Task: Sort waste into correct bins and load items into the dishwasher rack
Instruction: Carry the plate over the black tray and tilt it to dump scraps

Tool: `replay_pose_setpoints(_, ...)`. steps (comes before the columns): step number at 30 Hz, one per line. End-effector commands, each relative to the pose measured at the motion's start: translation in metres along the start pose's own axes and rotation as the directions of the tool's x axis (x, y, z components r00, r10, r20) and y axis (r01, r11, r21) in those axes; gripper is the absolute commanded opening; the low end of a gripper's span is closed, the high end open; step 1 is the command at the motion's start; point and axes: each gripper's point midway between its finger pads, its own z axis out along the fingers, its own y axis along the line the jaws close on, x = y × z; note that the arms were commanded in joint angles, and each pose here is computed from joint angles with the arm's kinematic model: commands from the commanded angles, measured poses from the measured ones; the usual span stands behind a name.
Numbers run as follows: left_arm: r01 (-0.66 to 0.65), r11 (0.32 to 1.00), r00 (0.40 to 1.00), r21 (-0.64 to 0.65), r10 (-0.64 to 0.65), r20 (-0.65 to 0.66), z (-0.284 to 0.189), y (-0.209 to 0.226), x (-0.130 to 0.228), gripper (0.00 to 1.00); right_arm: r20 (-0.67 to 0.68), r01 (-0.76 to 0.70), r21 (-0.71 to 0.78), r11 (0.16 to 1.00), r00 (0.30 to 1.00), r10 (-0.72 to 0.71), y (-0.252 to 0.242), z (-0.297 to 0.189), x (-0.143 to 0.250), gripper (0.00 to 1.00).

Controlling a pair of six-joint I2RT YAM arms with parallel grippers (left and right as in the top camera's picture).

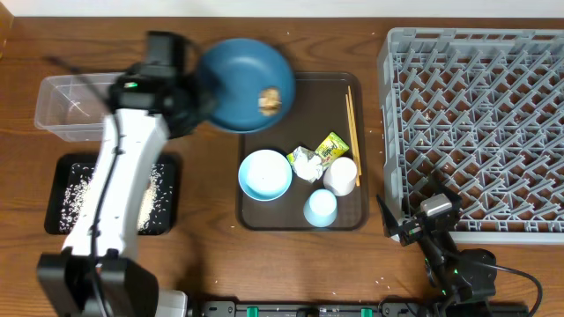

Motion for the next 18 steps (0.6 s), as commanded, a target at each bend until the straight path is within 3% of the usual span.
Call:
replay_pose_setpoints(1, 0.155, 0.988, 0.988, -0.009, -0.155, 0.006, -0.023, 0.028, -0.013, 0.06, -0.006, 0.005, 0.002, 1.000, 1.000, -0.005, -0.001, 0.000, 0.002, 0.99)
replay_pose_setpoints(6, 0.327, 0.944, 0.937, -0.045, -0.330, -0.113, -0.032, 0.074, -0.008, 0.06, -0.006, 0.005, 0.002, 1.000, 1.000, -0.005, -0.001, 0.000, 0.002, 0.99)
replay_pose_setpoints(14, 0.552, 0.827, 0.815, -0.106, -0.562, -0.140, -0.050, 0.139, -0.011, 0.06, -0.006, 0.005, 0.002, 1.000, 1.000, -0.005, -0.001, 0.000, 0.002, 0.99)
replay_pose_setpoints(18, 0.569, 0.817, 0.805, 0.093, -0.531, -0.265, -0.066, 0.127, -0.016, 0.06, -0.006, 0.005, 0.002, 1.000, 1.000, -0.005, -0.001, 0.000, 0.002, 0.99)
